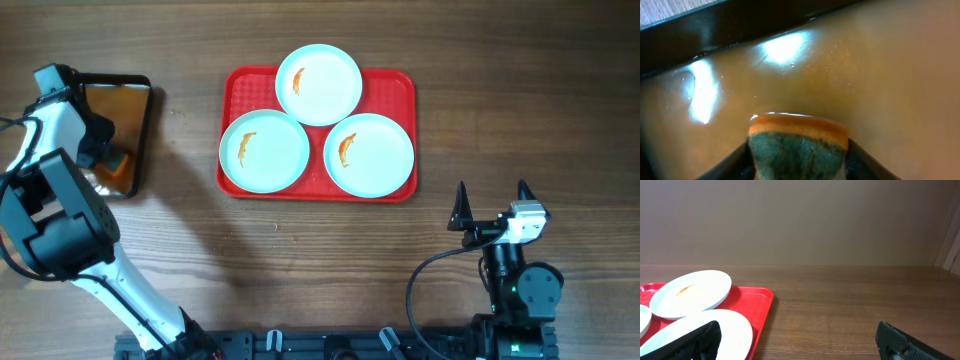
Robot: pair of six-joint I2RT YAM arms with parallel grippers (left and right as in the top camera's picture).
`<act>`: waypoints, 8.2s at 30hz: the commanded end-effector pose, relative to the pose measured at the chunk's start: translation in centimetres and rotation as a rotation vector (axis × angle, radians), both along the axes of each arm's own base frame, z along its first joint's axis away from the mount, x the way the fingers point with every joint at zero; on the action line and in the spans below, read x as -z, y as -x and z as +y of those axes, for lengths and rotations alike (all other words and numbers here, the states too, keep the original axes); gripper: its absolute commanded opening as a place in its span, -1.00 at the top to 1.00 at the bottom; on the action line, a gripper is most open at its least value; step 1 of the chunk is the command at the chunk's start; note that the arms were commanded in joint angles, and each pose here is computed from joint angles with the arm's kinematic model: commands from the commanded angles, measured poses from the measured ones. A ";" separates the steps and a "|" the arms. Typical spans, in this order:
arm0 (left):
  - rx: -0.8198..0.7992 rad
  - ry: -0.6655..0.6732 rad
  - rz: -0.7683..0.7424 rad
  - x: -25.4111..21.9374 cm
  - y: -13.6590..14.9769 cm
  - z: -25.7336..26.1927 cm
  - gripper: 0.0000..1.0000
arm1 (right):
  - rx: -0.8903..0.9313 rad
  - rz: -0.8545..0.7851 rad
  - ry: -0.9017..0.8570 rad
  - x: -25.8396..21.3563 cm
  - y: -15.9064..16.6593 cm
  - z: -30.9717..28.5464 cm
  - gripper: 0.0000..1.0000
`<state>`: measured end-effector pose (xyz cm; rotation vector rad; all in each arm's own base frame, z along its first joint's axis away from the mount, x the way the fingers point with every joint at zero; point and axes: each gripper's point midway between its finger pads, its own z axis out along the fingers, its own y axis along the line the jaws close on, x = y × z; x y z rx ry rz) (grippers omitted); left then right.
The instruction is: Clean dirty plates on tray and stack at the side
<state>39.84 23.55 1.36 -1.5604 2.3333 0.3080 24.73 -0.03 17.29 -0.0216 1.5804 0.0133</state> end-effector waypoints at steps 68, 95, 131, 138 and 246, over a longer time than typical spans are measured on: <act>0.149 0.395 -0.294 -5.9 -2.1 -7.7 0.92 | 0.011 -0.007 0.014 -0.1 0.0 -0.2 -1.00; 0.017 0.925 -0.767 -16.1 0.0 -4.7 0.92 | 0.011 -0.007 0.014 -0.1 0.0 -0.2 -0.99; 0.160 0.705 -0.461 -6.1 -0.9 -4.3 0.92 | 0.011 -0.007 0.014 -0.1 0.0 -0.2 -1.00; 0.277 0.722 -0.642 -15.5 -2.2 -5.9 0.92 | 0.011 -0.007 0.014 -0.1 0.0 -0.2 -0.99; 0.765 0.303 -0.278 -20.5 2.0 -29.2 -1.00 | 0.011 -0.007 0.014 -0.1 0.0 -0.2 -0.99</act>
